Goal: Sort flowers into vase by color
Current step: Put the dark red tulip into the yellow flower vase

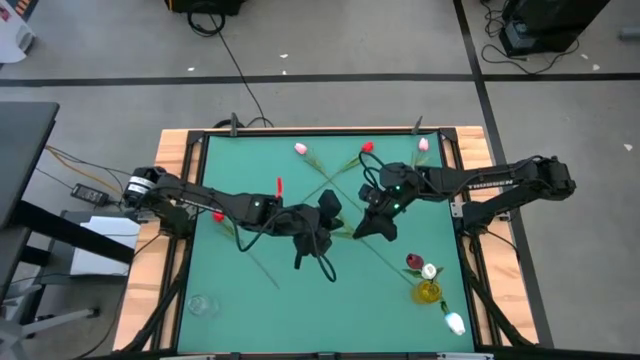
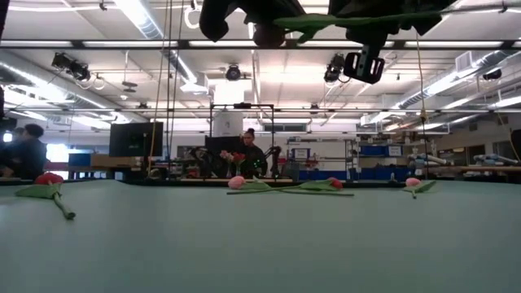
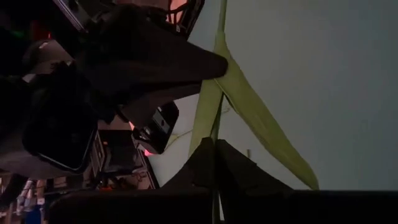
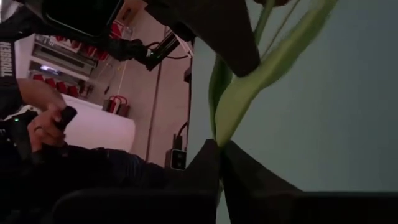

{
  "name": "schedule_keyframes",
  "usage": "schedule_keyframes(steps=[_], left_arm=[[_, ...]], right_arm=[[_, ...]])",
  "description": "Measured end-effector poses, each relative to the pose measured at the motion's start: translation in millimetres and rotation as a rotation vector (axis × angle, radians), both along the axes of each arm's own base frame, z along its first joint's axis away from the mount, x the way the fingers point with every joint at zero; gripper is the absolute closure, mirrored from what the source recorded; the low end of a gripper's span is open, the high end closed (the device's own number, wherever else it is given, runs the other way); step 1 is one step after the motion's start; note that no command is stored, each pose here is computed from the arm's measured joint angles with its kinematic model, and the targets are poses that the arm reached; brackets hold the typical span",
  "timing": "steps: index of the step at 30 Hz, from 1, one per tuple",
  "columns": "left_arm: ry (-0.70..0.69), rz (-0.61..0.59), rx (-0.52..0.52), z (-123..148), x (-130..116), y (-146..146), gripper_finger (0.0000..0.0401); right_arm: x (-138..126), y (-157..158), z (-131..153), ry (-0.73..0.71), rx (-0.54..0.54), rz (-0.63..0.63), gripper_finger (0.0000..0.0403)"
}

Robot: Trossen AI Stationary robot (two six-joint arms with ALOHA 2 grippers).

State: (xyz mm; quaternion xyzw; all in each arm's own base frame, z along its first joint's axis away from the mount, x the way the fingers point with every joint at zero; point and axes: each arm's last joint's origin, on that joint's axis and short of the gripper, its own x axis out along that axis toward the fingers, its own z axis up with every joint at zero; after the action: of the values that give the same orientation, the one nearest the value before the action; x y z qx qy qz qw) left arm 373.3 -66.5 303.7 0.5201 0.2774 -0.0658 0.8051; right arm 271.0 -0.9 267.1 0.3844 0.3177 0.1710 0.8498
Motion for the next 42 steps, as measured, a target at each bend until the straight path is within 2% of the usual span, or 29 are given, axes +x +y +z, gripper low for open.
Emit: schedule_keyframes(steps=[3, 7, 12, 15, 18, 21, 24, 28, 32, 37, 40, 42], left_arm=[[-0.007, 0.024, -0.066, -1, 1, 1, 0.0370], [-0.044, 0.141, -0.268, -1, 1, 4, 0.0326], [-0.119, 0.245, -0.465, 12, -6, 5, 0.0252], [-0.187, 0.331, -0.619, 26, -14, 7, 0.0211], [-0.253, 0.426, -0.777, 43, -29, 11, 0.0183], [-0.269, 0.518, -0.905, 56, -48, 18, 0.0176], [-0.268, 0.599, -1.004, 62, -65, 22, 0.0184], [-0.279, 0.658, -1.091, 49, -77, 19, 0.0206], [-0.327, 0.670, -1.210, 14, -83, 13, 0.0227], [-0.422, 0.678, -1.461, -28, -95, 8, 0.0238], [-0.493, 0.657, -1.620, -36, -99, 4, 0.0238], [-0.519, 0.631, -1.661, -34, -100, 1, 0.0239]], right_arm=[[0, 0, 0, 0.001, -0.011, -0.018, 0.0390], [2, 0, 0, -0.001, -0.032, -0.085, 0.0395], [2, 2, 0, 0.009, -0.049, -0.128, 0.0398], [1, 2, 2, 0.004, -0.099, -0.217, 0.0399], [-4, 0, 7, -0.010, -0.196, -0.342, 0.0400], [-18, -1, 21, -0.063, -0.330, -0.475, 0.0401], [-43, -1, 41, -0.120, -0.463, -0.618, 0.0402], [-85, 1, 65, -0.187, -0.595, -0.730, 0.0402], [-118, 6, 77, -0.250, -0.648, -0.681, 0.0402], [-157, 15, 81, -0.324, -0.741, -0.487, 0.0403], [-184, 16, 83, -0.383, -0.695, -0.422, 0.0403], [-198, 15, 84, -0.409, -0.632, -0.381, 0.0403]])
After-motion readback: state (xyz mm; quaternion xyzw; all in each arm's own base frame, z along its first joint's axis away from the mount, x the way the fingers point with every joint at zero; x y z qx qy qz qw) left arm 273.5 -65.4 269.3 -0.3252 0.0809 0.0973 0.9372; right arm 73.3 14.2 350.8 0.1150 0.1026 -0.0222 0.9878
